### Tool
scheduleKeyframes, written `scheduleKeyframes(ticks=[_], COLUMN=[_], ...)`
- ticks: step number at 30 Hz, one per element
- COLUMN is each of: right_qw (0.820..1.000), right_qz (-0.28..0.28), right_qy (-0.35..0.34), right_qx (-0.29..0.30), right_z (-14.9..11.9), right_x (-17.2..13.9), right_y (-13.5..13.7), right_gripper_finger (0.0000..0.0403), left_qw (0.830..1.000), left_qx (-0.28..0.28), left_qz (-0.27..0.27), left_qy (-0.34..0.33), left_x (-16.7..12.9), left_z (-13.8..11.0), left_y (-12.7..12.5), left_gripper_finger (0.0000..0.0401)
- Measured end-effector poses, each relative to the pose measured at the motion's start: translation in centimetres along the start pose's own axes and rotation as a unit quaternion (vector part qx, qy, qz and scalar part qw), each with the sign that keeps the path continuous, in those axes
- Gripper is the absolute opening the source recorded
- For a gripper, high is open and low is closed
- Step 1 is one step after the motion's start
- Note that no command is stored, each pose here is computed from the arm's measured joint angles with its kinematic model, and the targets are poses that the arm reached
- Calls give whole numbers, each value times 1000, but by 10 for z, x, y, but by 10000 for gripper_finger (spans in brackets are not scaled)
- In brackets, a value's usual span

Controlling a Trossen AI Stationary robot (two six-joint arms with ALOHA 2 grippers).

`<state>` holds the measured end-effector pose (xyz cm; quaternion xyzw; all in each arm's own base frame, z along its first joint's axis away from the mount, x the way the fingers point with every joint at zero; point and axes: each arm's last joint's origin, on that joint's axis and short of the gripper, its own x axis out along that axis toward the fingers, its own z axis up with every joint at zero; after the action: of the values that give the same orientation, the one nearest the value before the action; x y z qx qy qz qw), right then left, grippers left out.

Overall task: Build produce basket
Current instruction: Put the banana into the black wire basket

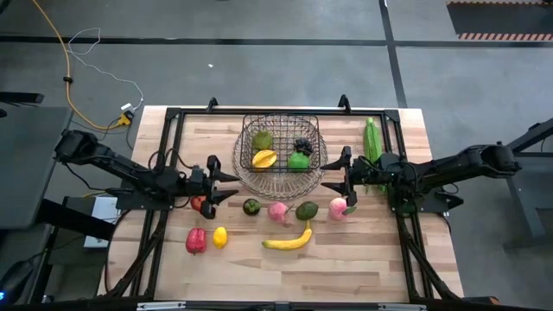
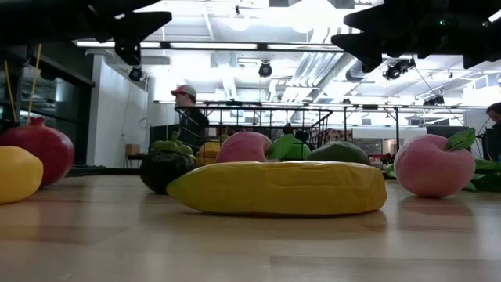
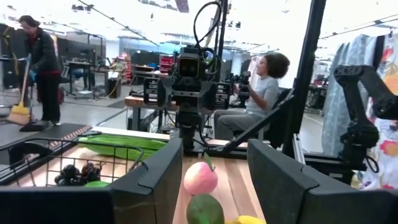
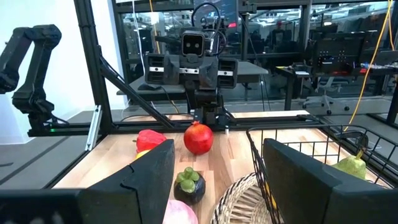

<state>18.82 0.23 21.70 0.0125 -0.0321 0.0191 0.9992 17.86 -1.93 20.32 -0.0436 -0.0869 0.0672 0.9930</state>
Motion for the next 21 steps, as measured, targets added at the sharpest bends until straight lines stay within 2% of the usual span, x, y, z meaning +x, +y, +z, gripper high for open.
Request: scheduleKeyframes(ticks=[11,15,18,21], right_qw=[1000,999,998,995], right_qz=[0,13,49,66], right_qy=[-11,-26,14,76], right_qx=[0,35,35,10], right_z=[2,7,12,16], right_x=[0,1,9,24], right_y=[0,2,13,29], right_gripper_finger=[236,236,236,236], left_qw=[1000,1000,1000,1000], left_qx=[0,0,0,0], left_qz=[5,5,5,5], left_qy=[0,0,1,1], left_x=[0,0,0,0], left_z=[0,0,0,0], left_y=[0,0,0,0], left_gripper_finger=[168,168,168,168])
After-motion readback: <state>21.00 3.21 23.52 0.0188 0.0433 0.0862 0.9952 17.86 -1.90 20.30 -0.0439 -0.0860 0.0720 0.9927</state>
